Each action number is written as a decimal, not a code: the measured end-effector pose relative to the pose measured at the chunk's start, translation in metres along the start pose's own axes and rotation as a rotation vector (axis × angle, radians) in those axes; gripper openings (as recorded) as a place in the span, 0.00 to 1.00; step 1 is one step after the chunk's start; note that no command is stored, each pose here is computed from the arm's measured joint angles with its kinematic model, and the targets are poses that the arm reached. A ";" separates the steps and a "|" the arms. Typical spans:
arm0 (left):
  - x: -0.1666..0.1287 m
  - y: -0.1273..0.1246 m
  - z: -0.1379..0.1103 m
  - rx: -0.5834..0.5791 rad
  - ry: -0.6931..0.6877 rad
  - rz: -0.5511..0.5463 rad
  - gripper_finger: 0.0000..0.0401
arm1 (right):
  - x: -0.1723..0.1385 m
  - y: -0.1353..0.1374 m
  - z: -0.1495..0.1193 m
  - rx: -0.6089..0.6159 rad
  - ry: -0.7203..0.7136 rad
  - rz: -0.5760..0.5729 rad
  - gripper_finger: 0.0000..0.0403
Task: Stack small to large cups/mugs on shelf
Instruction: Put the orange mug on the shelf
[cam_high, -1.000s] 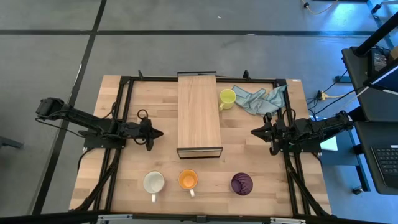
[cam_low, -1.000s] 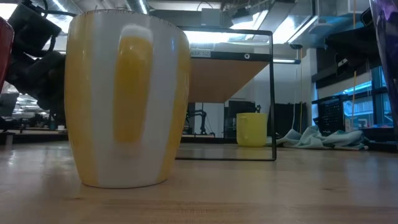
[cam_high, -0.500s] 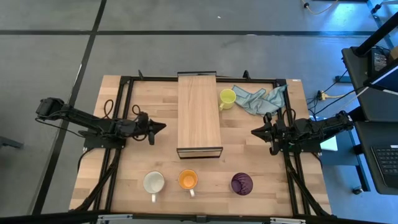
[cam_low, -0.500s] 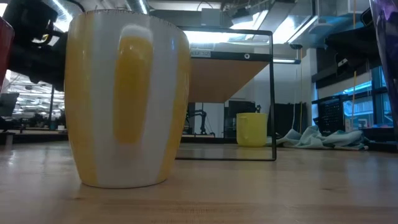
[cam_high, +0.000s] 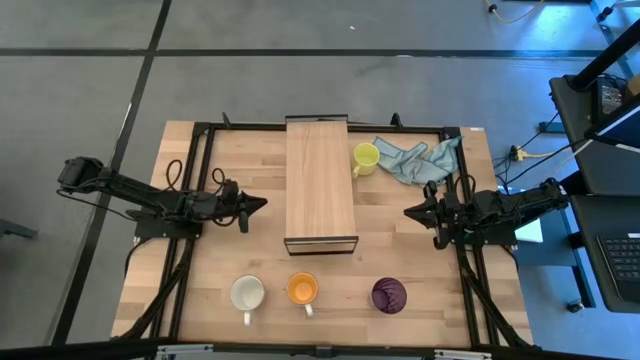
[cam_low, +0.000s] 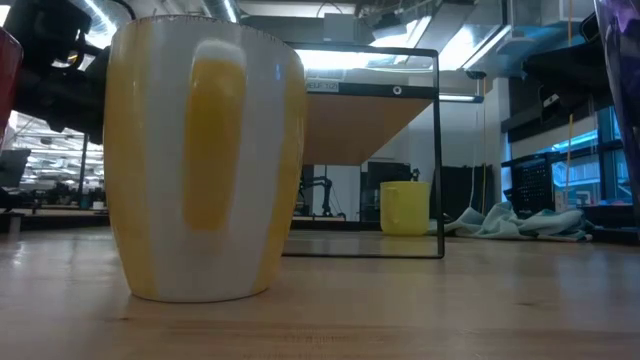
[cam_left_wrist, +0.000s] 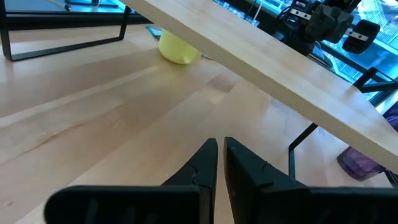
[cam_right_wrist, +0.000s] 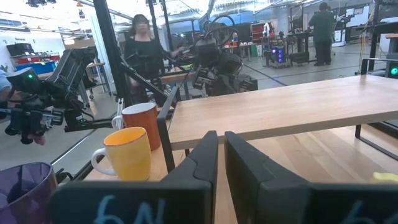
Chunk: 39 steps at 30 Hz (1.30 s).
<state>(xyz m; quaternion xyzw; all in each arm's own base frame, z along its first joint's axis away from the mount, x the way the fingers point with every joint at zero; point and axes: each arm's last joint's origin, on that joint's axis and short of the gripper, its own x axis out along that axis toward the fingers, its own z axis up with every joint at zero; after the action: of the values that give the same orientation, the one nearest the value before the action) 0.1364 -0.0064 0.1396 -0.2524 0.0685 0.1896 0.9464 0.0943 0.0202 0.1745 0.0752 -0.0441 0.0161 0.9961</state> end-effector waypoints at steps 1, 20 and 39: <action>0.000 0.000 0.000 0.000 0.000 0.000 0.06 | 0.000 0.000 0.000 0.000 0.000 0.000 0.08; -0.001 -0.008 -0.003 0.009 0.156 -0.233 0.06 | 0.000 0.000 0.000 -0.001 0.000 0.000 0.08; 0.000 -0.057 0.068 0.181 -0.101 -0.363 0.06 | 0.000 0.000 0.000 -0.001 0.000 0.000 0.08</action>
<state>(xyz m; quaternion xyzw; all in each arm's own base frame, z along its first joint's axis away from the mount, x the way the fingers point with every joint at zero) 0.1614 -0.0177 0.2244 -0.1646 -0.0090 0.0214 0.9861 0.0943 0.0202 0.1746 0.0748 -0.0443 0.0161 0.9961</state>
